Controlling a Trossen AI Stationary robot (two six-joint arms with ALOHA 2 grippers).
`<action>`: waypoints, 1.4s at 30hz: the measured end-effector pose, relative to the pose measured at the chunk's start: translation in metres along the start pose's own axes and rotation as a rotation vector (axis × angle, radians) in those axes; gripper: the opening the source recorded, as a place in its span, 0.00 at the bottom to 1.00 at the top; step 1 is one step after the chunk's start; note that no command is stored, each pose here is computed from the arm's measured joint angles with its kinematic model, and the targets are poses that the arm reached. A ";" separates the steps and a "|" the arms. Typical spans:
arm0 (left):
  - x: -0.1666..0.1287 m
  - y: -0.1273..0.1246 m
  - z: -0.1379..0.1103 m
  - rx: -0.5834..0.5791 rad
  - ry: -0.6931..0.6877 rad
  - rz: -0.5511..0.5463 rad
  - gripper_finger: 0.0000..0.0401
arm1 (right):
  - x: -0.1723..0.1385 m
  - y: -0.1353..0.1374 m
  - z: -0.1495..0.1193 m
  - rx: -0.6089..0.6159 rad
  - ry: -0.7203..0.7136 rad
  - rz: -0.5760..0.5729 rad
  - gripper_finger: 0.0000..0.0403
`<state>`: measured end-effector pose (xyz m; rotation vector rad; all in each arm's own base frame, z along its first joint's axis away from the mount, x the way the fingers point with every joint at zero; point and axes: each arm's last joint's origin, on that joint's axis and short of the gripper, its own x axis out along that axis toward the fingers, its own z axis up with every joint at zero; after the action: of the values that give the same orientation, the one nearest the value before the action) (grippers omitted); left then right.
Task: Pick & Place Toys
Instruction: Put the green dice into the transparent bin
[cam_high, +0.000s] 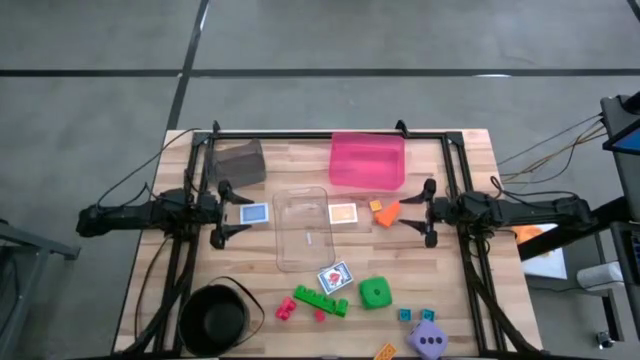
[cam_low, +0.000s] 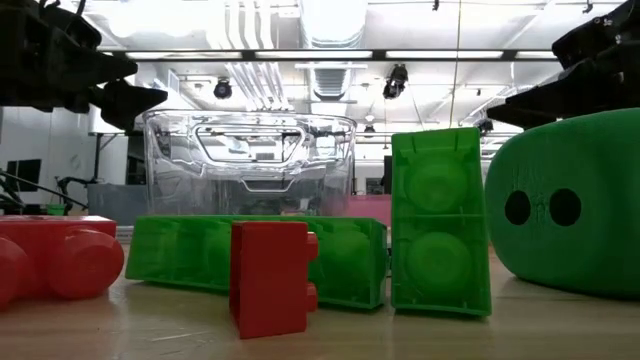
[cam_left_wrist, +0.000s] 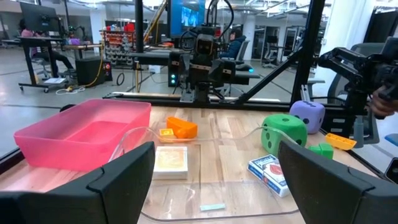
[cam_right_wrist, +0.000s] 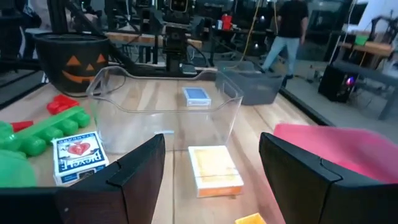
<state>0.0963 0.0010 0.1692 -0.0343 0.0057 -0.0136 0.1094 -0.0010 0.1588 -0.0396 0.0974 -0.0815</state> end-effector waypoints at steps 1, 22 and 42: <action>0.000 0.000 0.000 0.000 0.000 0.000 0.85 | 0.000 0.000 0.000 0.005 0.006 0.000 0.65; 0.001 0.005 0.000 -0.094 -0.009 0.165 0.95 | 0.049 0.007 0.045 0.088 0.279 0.124 0.98; 0.020 0.006 -0.004 -0.091 0.057 0.181 0.98 | 0.114 0.056 0.081 0.062 0.841 0.391 0.94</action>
<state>0.1159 0.0063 0.1653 -0.1247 0.0662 0.1664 0.2348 0.0481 0.2256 0.0790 0.9394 0.2959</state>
